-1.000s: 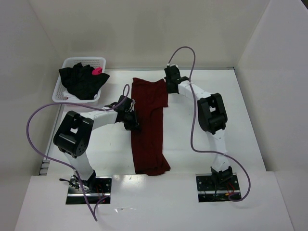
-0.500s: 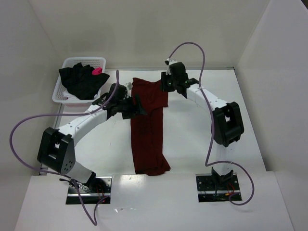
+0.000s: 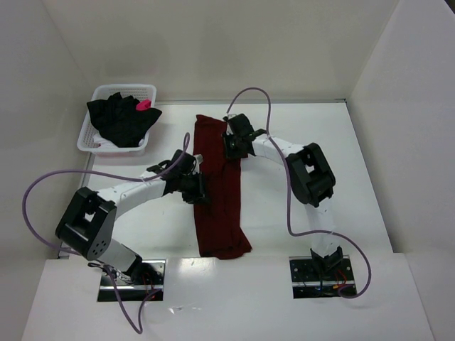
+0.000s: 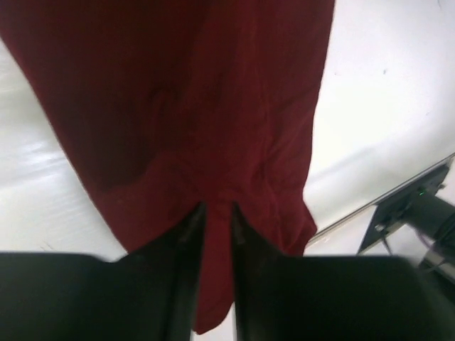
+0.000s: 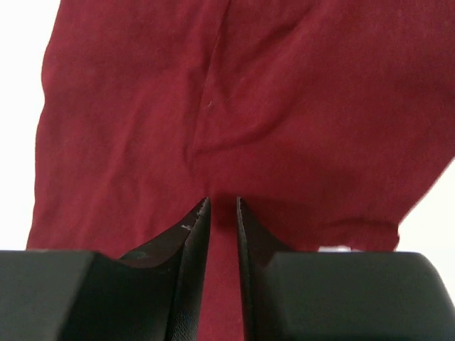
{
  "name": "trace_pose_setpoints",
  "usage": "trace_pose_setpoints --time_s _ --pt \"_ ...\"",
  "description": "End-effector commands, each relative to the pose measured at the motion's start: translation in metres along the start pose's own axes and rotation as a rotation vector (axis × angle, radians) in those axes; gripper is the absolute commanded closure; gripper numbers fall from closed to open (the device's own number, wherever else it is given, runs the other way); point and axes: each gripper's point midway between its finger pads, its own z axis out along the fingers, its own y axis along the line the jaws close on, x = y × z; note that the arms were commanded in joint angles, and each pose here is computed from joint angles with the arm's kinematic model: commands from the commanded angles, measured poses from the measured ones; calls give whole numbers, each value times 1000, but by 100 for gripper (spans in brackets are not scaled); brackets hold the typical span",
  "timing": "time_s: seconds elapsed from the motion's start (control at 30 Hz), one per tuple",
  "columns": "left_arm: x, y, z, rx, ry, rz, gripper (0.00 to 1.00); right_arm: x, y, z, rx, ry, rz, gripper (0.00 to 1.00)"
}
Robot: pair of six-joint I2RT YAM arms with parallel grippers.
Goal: Fold and stack the t-shirts
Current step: Rotate the tshirt 90 degrees
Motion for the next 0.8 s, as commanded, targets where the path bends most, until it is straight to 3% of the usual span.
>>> trace_pose_setpoints --time_s 0.0,0.1,0.37,0.77 --pt "6 -3 11 11 26 -4 77 -27 1 5 8 -55 2 74" --pt "10 4 20 -11 53 -15 90 -26 -2 17 22 -38 4 75" --pt "20 25 49 -98 164 -46 91 -44 -16 41 115 -49 6 75" --pt "-19 24 68 -103 196 23 91 -72 -56 71 170 -45 86 79"
